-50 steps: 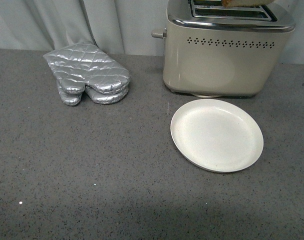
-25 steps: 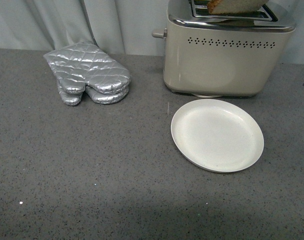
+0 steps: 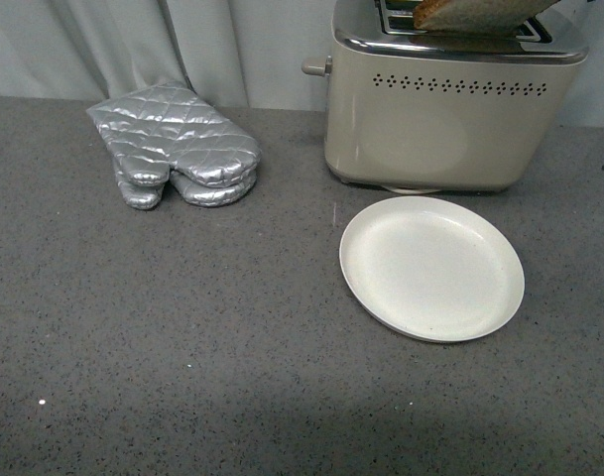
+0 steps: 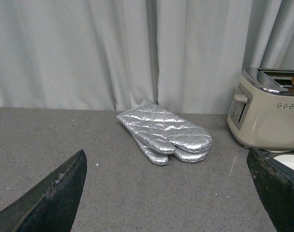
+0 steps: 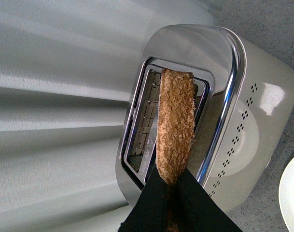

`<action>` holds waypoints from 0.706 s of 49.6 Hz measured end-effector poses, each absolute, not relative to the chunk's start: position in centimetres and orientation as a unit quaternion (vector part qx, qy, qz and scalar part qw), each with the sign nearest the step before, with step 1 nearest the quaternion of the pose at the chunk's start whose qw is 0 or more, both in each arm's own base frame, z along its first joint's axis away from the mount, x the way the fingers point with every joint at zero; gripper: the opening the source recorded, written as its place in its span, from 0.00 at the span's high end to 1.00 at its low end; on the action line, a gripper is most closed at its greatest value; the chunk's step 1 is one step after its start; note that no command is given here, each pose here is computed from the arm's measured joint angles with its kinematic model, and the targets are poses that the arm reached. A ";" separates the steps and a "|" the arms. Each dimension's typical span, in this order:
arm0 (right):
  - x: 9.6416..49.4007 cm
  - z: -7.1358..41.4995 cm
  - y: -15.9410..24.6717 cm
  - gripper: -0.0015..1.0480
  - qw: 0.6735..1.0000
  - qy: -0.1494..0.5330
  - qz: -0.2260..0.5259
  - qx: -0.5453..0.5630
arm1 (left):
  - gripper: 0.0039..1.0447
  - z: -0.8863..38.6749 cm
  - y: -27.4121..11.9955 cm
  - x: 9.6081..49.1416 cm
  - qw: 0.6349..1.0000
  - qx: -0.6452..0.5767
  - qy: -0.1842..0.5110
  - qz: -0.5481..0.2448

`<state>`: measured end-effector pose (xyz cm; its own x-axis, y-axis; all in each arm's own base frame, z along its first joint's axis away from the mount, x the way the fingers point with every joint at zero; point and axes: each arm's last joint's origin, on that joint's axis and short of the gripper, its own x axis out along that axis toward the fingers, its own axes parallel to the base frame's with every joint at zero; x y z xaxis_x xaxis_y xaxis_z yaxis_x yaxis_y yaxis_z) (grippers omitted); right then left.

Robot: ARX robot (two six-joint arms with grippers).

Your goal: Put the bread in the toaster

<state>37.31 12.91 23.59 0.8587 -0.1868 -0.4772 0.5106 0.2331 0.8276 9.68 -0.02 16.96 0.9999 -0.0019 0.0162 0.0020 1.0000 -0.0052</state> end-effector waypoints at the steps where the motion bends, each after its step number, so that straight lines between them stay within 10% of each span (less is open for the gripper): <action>1: 37.4 23.6 12.9 0.99 0.772 0.140 -0.227 0.577 | 0.06 17.0 0.0 9.7 1.000 -0.003 -0.008 -0.001; 16: 39.0 22.2 12.9 0.98 0.778 0.154 -0.240 0.560 | 0.06 17.0 0.0 9.7 1.000 -0.003 -0.008 -0.001; 35: 37.1 25.6 11.7 0.33 0.932 0.015 -0.142 0.334 | 0.06 17.0 0.0 9.7 1.000 -0.003 -0.008 -0.001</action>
<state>37.08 11.69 25.61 0.9590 -0.2552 -0.1232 0.2754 0.7368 0.6174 9.68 -0.02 16.96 0.9999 -0.0019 0.0162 0.0020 1.0000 -0.0052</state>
